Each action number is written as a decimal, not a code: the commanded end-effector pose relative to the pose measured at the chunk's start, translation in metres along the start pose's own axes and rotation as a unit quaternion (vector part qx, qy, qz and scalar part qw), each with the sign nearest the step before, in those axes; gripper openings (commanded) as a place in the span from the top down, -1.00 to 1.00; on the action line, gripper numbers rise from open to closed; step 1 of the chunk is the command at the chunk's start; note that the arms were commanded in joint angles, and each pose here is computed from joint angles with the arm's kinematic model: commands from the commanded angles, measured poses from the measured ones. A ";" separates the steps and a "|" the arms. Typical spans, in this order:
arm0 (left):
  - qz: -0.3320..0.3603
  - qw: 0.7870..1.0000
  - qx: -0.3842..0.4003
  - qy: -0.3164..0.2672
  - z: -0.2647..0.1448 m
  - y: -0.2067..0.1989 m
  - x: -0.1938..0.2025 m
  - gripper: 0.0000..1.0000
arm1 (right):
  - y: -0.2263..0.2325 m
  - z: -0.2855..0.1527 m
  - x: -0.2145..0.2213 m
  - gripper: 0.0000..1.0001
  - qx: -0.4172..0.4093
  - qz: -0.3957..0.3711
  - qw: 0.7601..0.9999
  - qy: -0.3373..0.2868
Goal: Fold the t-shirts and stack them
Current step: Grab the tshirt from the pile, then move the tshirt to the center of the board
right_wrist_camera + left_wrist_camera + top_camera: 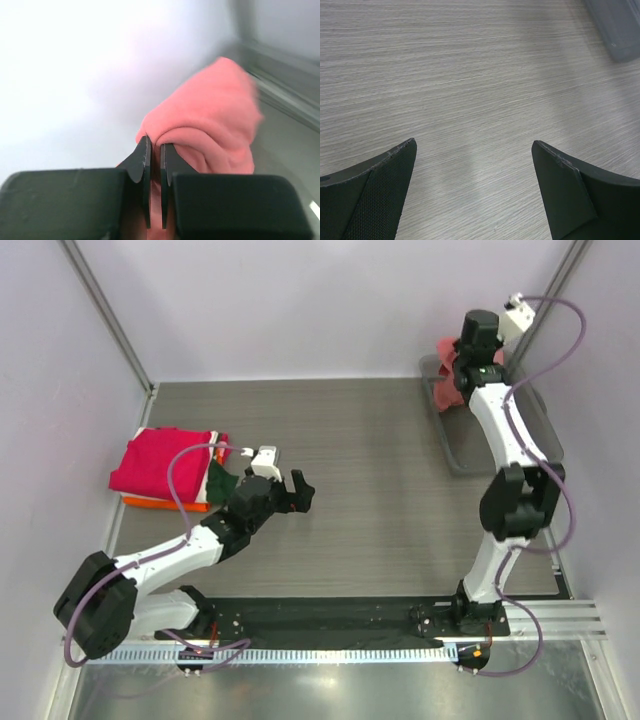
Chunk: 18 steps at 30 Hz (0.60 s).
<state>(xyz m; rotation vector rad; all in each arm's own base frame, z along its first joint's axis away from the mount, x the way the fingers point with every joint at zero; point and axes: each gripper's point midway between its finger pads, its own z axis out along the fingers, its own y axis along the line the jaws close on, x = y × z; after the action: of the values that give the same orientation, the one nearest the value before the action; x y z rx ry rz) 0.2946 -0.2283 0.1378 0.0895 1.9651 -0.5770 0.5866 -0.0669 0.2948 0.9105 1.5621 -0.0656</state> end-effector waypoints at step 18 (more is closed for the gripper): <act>-0.014 0.988 -0.104 -0.116 -0.037 0.041 -0.052 -0.96 | 0.153 -0.376 -0.047 0.98 -0.567 0.038 0.799 0.197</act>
<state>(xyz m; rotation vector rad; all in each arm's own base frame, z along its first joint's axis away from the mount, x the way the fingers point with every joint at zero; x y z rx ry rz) 0.2982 -0.1866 0.1723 -0.0579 1.8415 -0.4467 0.3865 0.1798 0.5238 0.0930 1.4329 0.8729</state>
